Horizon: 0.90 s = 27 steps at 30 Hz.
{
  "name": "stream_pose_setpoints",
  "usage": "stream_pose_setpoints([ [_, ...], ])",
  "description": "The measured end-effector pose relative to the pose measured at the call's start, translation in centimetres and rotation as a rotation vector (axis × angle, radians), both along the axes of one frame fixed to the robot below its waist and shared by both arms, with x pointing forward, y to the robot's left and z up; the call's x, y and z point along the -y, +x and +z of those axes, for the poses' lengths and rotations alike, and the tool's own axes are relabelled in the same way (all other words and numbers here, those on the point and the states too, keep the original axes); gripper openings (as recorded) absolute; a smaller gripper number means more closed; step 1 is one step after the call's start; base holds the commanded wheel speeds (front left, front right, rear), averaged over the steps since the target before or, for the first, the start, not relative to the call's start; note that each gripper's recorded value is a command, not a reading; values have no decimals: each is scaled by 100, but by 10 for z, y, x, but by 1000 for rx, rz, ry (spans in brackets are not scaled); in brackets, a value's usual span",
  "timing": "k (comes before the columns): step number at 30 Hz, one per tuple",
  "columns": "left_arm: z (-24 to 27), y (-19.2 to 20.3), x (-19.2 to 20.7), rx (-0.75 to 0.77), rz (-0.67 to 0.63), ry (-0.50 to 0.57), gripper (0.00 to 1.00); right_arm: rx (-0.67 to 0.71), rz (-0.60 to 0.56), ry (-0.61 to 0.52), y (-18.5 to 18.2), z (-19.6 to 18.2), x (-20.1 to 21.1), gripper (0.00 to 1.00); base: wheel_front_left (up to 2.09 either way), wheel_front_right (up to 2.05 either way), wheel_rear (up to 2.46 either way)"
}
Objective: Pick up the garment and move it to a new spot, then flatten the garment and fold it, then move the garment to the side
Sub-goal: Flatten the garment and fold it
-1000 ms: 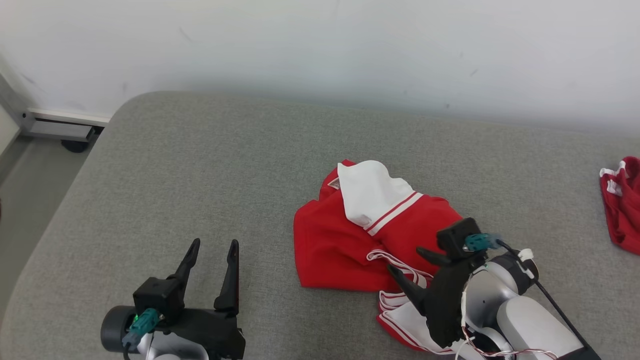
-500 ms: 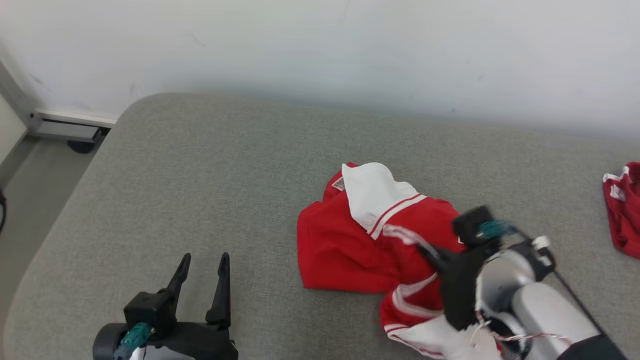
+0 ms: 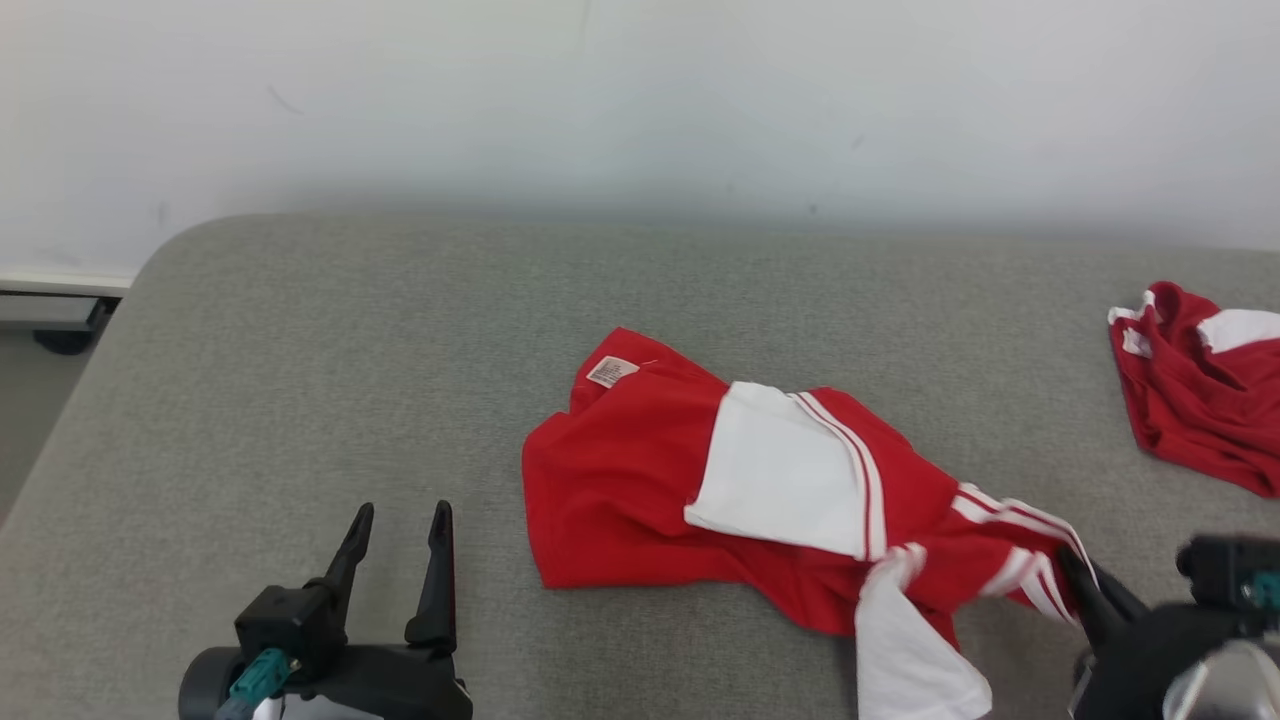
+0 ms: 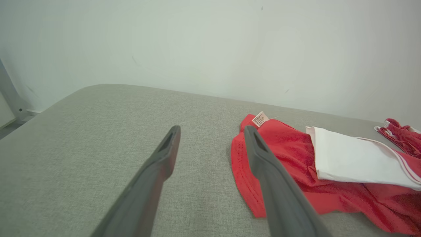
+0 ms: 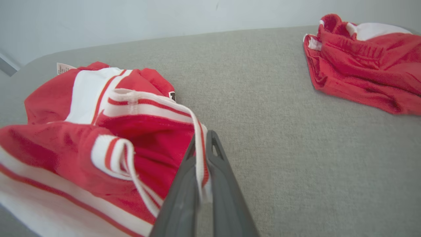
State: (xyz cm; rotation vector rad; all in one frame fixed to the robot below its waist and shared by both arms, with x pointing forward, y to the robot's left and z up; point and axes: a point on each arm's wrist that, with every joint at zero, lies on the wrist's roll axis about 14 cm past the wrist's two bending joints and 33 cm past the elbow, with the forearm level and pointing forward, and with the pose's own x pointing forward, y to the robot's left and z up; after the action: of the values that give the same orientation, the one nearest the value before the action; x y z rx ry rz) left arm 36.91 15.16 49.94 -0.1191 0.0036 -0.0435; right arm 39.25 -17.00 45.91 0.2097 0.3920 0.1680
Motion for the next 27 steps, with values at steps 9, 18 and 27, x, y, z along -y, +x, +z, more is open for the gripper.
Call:
stream_pose_setpoints([
  [9, -5, 11, 27, -25, -79, 2, 100, -187, -191, -25, -50, -55, 67, 0, 0, 0, 0],
  [18, -6, 17, 32, -35, -88, 9, 100, -258, -189, -134, -53, -74, 86, 0, 0, 0, 0],
  [27, -9, 17, 34, -51, -93, 11, 100, -285, -225, -185, -56, -78, 102, 47, 0, 0, 0],
])
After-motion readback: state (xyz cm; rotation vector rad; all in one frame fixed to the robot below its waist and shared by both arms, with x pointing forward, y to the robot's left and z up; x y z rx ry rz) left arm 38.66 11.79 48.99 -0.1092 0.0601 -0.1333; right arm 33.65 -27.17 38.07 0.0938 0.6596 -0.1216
